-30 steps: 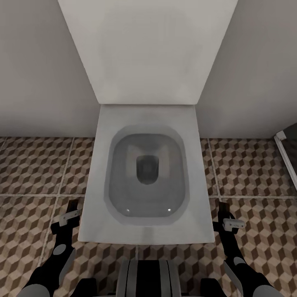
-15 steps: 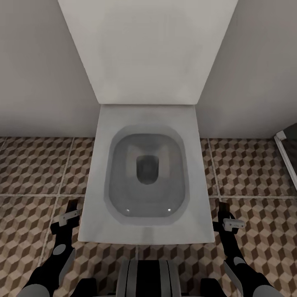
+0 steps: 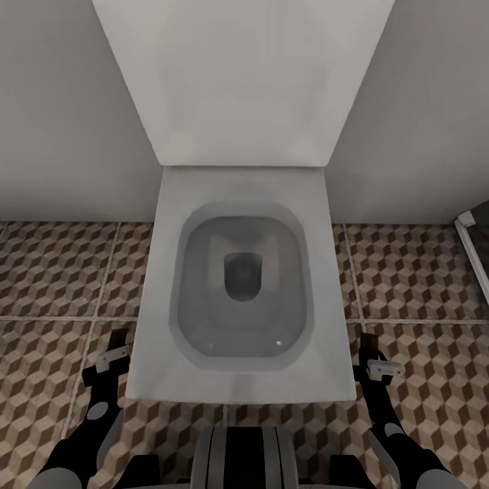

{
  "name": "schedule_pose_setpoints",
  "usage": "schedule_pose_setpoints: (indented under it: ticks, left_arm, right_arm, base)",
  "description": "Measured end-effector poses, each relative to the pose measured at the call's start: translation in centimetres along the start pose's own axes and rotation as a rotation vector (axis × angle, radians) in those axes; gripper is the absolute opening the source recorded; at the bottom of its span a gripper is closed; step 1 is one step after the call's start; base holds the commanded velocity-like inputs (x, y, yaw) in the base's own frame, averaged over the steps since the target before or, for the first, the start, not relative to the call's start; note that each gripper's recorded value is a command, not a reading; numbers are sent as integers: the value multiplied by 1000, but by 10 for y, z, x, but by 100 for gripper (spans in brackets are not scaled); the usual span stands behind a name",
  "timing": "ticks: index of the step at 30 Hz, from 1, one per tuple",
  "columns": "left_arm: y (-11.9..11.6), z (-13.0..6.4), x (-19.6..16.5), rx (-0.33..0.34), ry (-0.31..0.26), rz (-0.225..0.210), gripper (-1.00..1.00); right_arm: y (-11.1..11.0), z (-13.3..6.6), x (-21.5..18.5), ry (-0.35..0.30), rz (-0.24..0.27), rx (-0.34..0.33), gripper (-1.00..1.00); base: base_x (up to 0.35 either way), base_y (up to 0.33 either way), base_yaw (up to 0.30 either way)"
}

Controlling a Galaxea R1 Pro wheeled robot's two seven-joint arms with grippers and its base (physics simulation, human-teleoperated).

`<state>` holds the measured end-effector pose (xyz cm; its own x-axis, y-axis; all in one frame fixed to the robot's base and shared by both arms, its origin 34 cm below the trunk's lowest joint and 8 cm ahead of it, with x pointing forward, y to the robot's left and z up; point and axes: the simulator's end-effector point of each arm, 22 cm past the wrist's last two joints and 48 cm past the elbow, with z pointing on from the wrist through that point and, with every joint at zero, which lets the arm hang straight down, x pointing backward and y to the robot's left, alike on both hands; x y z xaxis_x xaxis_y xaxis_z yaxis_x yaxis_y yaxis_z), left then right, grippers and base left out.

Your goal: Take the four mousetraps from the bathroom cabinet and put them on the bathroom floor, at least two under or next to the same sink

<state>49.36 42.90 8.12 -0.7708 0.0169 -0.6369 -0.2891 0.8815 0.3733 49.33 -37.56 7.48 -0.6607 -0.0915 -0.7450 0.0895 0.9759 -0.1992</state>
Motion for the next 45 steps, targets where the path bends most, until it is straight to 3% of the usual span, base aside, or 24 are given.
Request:
schedule_pose_setpoints:
  ticks: [20, 31, 45]
  left_arm:
    - [0, 0, 0, 0, 1, 0, -100]
    - [0, 0, 0, 0, 1, 0, -100]
    - [-2, 0, 10, 2, 16, 8, -100]
  right_arm:
    - [2, 0, 0, 0, 0, -10, -100]
    - [17, -4, 7, 14, -14, -125, -100]
    - [19, -6, 19, 37, -17, -139, -100]
  base:
    - [0, 0, 0]
    - [0, 0, 0]
    - [0, 0, 0]
